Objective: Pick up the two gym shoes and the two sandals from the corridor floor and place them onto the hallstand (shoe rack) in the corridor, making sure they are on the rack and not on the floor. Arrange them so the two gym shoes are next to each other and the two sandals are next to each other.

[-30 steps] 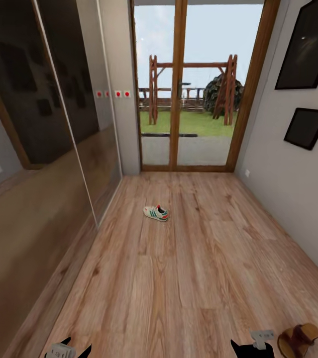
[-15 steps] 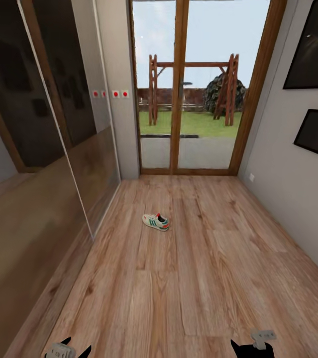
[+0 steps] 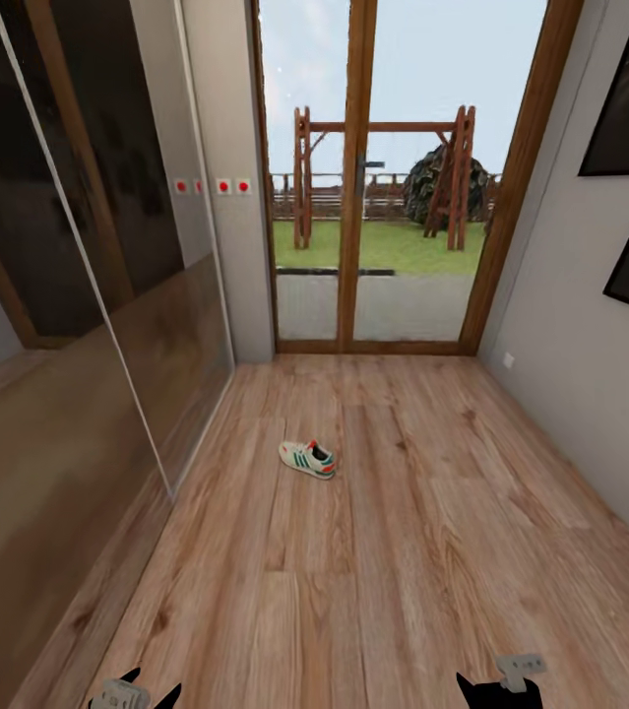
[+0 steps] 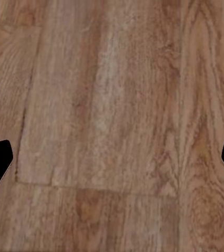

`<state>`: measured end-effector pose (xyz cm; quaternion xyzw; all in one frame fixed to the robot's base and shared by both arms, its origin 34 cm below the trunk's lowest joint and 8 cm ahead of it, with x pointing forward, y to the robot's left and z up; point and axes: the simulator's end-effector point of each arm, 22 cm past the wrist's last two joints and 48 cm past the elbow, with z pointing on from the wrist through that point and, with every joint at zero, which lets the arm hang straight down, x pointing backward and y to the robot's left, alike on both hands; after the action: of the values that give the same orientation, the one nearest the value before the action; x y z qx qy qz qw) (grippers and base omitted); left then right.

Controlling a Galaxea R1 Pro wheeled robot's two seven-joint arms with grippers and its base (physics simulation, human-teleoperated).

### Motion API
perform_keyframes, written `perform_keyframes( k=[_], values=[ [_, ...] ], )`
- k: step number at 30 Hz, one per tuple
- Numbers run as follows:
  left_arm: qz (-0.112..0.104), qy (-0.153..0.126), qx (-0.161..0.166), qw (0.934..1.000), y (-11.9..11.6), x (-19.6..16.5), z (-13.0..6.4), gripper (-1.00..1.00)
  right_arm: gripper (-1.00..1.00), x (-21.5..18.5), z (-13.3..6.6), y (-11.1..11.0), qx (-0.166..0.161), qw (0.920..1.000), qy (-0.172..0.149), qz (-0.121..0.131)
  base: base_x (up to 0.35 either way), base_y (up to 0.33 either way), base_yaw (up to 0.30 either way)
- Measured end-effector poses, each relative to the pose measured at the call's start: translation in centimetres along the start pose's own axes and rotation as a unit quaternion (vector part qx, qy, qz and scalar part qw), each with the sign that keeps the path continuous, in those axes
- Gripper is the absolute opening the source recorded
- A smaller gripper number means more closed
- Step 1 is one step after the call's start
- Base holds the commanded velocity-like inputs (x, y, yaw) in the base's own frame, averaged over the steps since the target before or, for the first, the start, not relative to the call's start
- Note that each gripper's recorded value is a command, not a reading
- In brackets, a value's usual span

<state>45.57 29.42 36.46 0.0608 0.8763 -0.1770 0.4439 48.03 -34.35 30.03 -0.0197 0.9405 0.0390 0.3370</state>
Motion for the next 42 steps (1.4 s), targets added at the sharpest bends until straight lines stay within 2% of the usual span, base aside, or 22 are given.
perform_keyframes(
  k=[30, 42],
  values=[
    [0.0, 0.0, 0.0, 1.0, 0.0, 0.0, 0.0, 1.0, 1.0, 0.02, 0.0, 0.02, 0.0, 1.0, 0.0, 0.0, 0.337, 0.0, 0.0],
    [0.0, 0.0, 0.0, 1.0, -0.02, 0.0, 0.01, 1.0, 1.0, 0.01, 0.01, 0.02, 0.0, 1.0, 0.0, 0.0, 0.301, -0.113, 0.0]
  ],
)
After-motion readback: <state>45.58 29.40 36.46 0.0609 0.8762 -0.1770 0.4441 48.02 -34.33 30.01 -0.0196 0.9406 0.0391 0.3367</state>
